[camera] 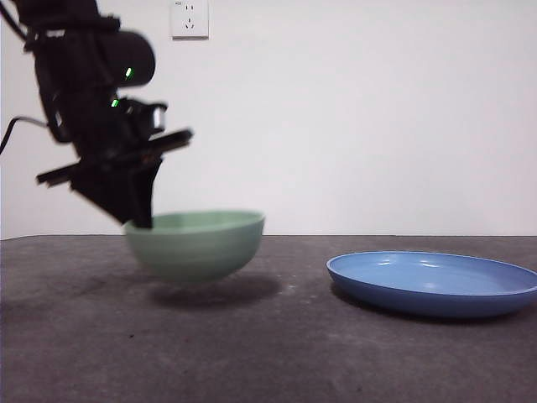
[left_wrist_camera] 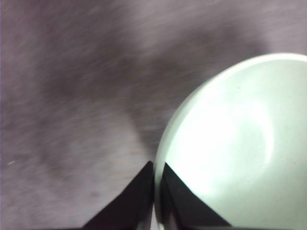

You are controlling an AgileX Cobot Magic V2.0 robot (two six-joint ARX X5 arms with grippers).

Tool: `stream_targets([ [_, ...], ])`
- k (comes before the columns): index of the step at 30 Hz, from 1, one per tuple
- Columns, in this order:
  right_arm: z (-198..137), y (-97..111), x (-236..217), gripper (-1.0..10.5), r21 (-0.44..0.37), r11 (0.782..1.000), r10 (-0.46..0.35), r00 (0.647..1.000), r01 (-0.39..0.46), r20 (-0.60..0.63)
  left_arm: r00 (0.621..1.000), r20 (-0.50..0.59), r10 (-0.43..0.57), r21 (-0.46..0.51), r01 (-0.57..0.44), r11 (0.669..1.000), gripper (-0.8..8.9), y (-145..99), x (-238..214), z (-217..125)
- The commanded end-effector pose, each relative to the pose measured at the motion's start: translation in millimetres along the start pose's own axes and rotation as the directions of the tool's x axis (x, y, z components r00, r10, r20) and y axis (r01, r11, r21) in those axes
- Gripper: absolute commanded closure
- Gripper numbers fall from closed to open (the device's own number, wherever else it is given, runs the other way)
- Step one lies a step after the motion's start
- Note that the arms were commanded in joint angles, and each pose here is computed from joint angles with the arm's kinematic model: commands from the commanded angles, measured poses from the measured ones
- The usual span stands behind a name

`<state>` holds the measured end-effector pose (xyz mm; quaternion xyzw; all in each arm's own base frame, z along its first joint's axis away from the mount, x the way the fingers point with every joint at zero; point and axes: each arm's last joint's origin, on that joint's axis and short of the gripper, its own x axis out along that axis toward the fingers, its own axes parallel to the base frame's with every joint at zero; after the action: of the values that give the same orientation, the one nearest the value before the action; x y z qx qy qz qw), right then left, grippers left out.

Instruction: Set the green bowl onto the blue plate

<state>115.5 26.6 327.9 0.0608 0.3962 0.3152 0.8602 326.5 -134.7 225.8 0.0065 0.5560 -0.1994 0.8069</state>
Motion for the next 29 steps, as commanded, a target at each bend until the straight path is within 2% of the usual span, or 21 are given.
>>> stream_targets([
  [1, 5, 2, -3, 5.5, -0.001, 1.0, 0.003, 1.0, -0.003, 0.019, 0.996, 0.083, -0.039, 0.038, 0.036, 0.999, 7.99, -20, -22, 12],
  [7, 5, 2, -3, 5.5, 0.015, 1.0, 0.004, 1.0, -0.004, 0.018, 0.98, 0.166, -0.109, 0.105, 0.093, 0.99, 7.99, -60, -38, 25],
  [13, 5, 2, -3, 5.5, 0.018, 1.0, 0.004, 1.0, -0.004, 0.019, 0.955, 0.23, -0.186, 0.153, 0.153, 0.976, 7.98, -95, -36, 30],
  [29, 5, 2, -3, 5.5, 0.031, 1.0, 0.003, 1.0, -0.004, 0.018, 0.964, 0.138, -0.229, 0.22, 0.195, 0.956, 7.98, -156, 39, 65],
])
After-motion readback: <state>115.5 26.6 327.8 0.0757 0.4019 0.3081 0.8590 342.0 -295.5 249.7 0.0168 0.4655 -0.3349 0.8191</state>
